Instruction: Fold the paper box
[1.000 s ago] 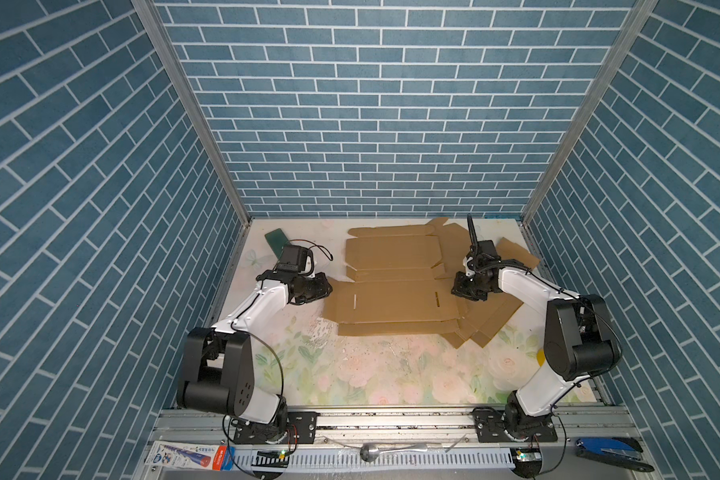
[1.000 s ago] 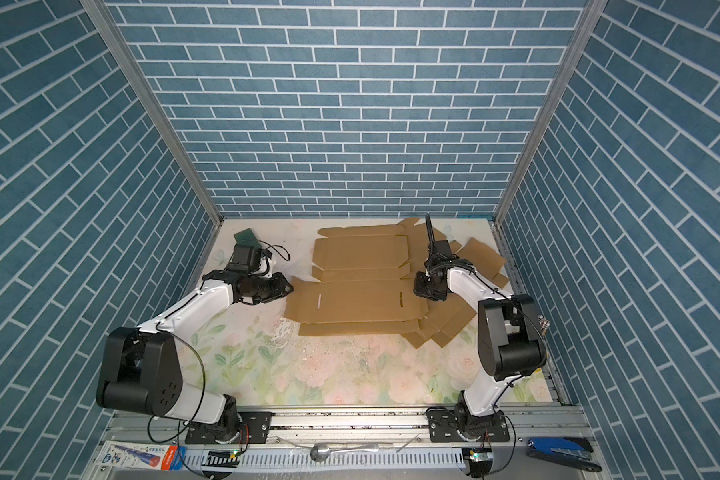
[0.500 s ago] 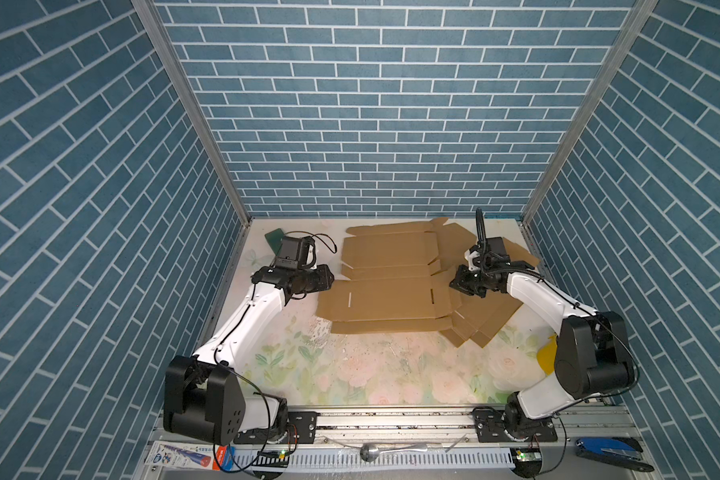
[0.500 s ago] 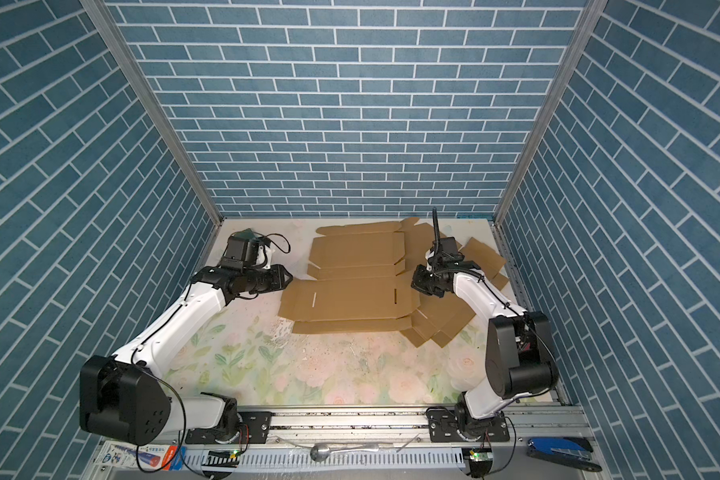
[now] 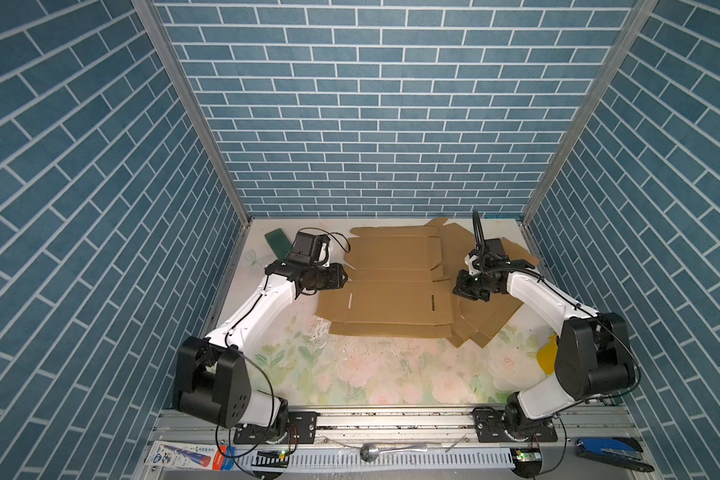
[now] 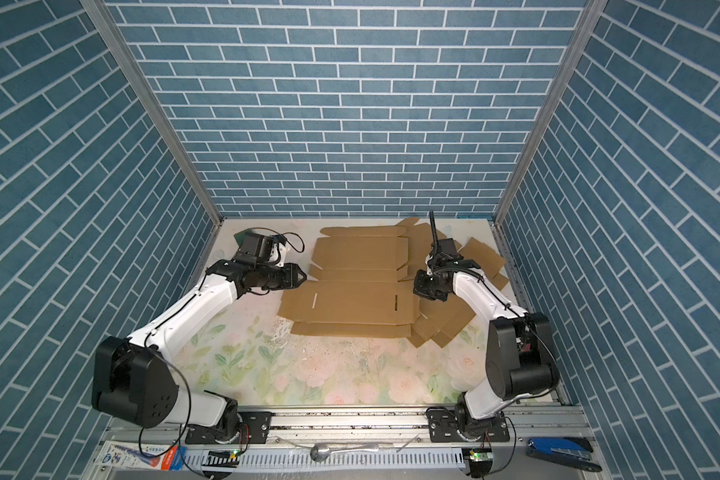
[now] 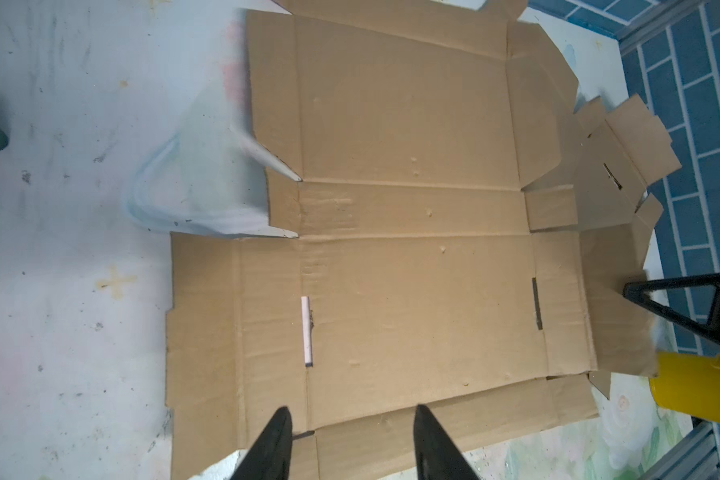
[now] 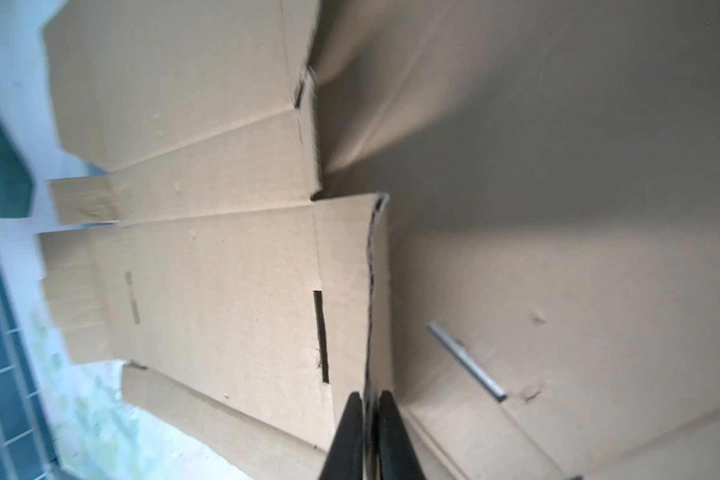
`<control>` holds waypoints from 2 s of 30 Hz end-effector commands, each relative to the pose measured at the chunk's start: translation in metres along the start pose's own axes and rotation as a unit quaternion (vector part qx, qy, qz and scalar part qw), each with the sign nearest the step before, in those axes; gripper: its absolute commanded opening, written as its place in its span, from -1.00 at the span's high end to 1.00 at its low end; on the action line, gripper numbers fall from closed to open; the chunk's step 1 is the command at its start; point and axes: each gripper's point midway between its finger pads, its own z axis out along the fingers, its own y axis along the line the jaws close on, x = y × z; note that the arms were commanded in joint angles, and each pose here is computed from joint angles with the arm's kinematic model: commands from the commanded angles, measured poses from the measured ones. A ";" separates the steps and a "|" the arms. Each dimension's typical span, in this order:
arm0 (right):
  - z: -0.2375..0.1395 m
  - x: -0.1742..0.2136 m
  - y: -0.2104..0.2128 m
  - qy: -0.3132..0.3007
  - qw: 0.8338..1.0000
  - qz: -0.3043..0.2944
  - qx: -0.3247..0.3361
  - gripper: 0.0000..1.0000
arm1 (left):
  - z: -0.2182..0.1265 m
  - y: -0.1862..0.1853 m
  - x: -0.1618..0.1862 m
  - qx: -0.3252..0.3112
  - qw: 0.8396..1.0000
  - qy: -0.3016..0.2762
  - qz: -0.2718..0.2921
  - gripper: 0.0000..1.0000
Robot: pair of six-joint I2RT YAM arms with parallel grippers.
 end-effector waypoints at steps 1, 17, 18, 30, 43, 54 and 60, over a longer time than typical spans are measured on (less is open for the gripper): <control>-0.006 -0.033 -0.012 -0.034 0.997 -0.030 0.064 0.70 | 0.011 0.028 -0.020 0.016 0.998 -0.009 -0.067 -0.04; -0.024 0.003 0.029 -0.054 0.998 0.002 0.013 0.10 | 0.156 0.038 -0.103 0.054 0.993 0.105 -0.017 -0.23; -0.025 0.010 0.033 -0.052 0.999 0.007 -0.001 0.10 | 0.163 0.039 -0.102 0.053 0.992 0.111 -0.019 -0.22; -0.015 0.076 0.069 -0.007 0.998 0.014 -0.055 0.11 | 0.211 0.036 -0.092 0.077 0.987 0.137 -0.040 0.22; -0.010 0.078 0.072 -0.005 0.998 0.015 -0.062 0.12 | 0.224 0.035 -0.082 0.097 0.984 0.134 -0.067 0.11; -0.013 0.079 0.071 -0.012 0.998 0.022 -0.064 0.13 | 0.216 0.031 -0.095 0.117 0.981 0.096 -0.120 0.81; -0.021 0.073 0.078 -0.020 0.997 0.021 -0.077 0.14 | 0.166 0.021 -0.128 0.144 0.974 0.004 -0.175 1.00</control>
